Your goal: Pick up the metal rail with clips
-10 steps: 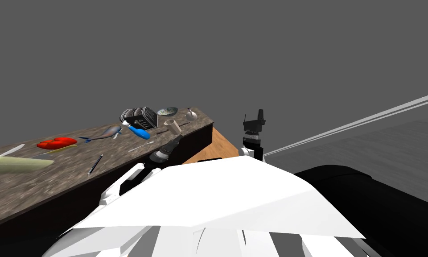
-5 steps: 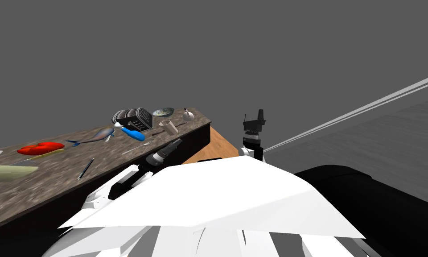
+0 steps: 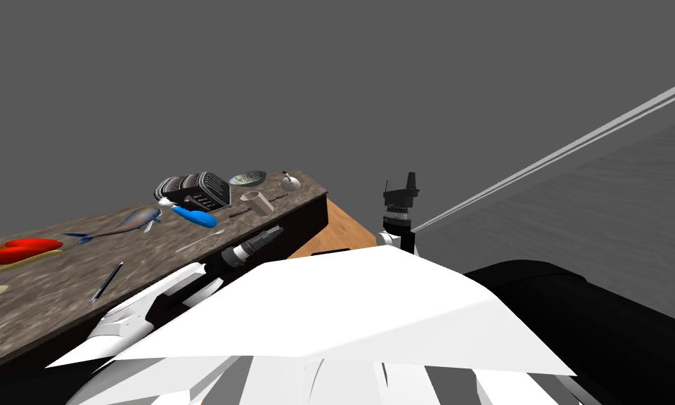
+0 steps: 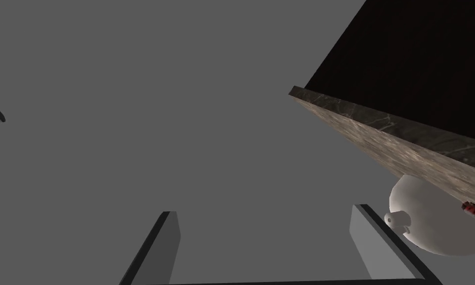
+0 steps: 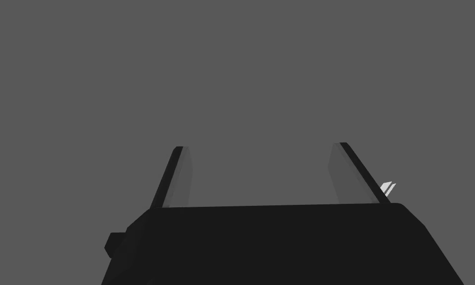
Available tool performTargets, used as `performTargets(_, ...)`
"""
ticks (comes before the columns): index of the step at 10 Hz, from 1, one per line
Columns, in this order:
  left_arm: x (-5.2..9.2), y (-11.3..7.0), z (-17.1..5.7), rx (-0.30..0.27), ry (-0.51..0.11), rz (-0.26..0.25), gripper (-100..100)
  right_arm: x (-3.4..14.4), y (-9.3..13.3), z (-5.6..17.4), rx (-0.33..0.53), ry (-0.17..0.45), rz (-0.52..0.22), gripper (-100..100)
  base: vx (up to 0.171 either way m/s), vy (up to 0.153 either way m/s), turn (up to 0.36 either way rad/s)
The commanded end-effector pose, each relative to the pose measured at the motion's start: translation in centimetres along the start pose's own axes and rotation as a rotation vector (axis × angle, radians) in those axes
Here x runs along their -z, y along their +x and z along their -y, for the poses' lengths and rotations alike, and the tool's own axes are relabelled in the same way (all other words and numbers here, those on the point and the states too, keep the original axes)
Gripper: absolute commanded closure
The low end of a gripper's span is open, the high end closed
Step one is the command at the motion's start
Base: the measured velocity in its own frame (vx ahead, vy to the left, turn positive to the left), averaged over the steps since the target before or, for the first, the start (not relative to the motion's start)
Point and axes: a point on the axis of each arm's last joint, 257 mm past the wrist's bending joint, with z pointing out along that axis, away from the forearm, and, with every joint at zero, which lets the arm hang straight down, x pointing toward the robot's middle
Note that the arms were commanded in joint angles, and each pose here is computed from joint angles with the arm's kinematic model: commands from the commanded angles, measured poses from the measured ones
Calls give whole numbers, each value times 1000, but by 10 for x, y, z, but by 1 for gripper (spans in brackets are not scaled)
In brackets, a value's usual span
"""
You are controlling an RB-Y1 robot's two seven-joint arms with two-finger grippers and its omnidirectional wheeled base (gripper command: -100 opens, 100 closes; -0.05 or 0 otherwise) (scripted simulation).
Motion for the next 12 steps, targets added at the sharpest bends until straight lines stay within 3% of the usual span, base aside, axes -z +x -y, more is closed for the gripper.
performTargets(1, 12, 6, -11, -24, -27, -54, -100, 0, 0, 0, 0, 0, 0, 0, -15, -29, -80)
performTargets(2, 27, 19, -29, -36, -69, -108, -100, 0, 0, 0, 0, 0, 0, 0, -12, -33, -155)
performTargets(3, 30, 17, -32, -53, -75, -130, -100, 0, 0, 0, 0, 0, 0, 0, -5, -23, -80)
performTargets(4, 44, 28, -43, -67, -101, -183, -100, 0, 0, 0, 0, 0, 0, 0, -1, -21, -167)
performTargets(5, 51, 26, -52, -81, -122, -205, -100, 0, 0, 0, 0, 0, 0, 0, 0, -12, -64)
performTargets(6, 70, 36, -69, -92, -164, -260, -100, 0, 0, 0, 0, 0, 0, 0, 4, -15, -144)
performTargets(7, 74, 33, -71, -110, -168, -281, -100, 0, 0, 0, 0, 0, 0, 0, 4, -7, -86)
performTargets(8, 92, 41, -83, -127, -200, -341, -100, 0, 0, 0, 0, 0, 0, 0, 10, -9, -208)
performTargets(9, 97, 38, -89, -138, -214, -356, -100, 0, 0, 0, 0, 0, 0, 0, 9, 1, -66)
performTargets(10, 120, 45, -104, -154, -255, -417, -100, 0, 0, 0, 0, 0, 0, 0, 16, 2, -124)
performTargets(11, 122, 42, -105, -164, -258, -429, -100, 0, 0, 0, 0, 0, 0, 0, 14, 8, -92)
performTargets(12, 146, 45, -118, -189, -294, -499, -100, 0, 0, 0, 0, 0, 0, 0, 23, 10, -152)
